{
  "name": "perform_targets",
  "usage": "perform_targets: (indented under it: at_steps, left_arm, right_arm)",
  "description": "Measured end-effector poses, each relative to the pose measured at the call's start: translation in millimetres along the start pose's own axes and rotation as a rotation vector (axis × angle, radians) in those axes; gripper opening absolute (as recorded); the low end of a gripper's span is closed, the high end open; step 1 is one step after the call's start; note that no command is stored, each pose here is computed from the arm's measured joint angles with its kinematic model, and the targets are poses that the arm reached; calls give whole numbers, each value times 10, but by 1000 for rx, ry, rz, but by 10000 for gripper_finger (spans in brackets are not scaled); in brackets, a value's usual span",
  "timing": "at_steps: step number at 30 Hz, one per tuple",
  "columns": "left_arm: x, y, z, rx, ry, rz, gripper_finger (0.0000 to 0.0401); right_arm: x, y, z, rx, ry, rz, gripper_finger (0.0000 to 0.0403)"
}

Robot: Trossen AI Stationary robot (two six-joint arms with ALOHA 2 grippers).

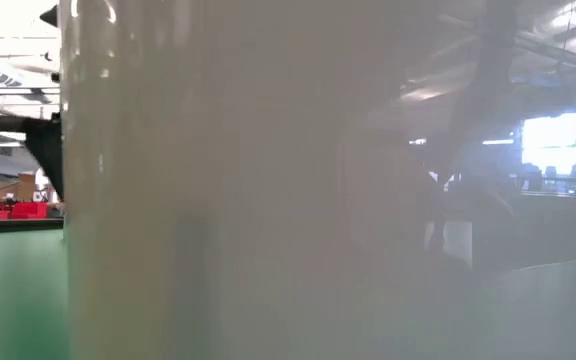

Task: Sort & place blocks by color
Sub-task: Put the bottom light blue block into the black bin

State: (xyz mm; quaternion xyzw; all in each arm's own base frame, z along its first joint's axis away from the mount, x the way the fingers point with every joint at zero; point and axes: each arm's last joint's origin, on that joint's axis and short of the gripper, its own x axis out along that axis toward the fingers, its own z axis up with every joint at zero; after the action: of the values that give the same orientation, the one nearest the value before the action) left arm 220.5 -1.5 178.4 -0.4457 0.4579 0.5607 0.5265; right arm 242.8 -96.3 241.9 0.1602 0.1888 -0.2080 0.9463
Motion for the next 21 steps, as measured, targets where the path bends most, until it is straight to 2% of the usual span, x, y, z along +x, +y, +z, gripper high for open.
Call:
perform_targets:
  at_steps: [3, 11, 14, 18, 19, 21]
  left_arm:
    - [113, 72, -16, -68, -3, 17, 269]
    - [343, 76, -59, -130, 10, -83, 261]
    - [364, 87, -62, -150, 11, -83, 227]
    - [364, 89, -62, -149, 10, -81, 141]
    - [359, 86, -61, -150, 10, -82, 129]
    - [341, 78, -58, -147, 9, -93, 130]
  right_arm:
    - [11, -26, -104, 24, 30, -8, 226]
    - [22, -69, -269, 43, 77, -21, 226]
    - [23, -76, -298, 56, 85, -24, 226]
    - [23, -78, -304, 56, 87, -25, 226]
    - [22, -77, -303, 56, 86, -24, 226]
    - [23, -77, -302, 59, 85, -24, 226]
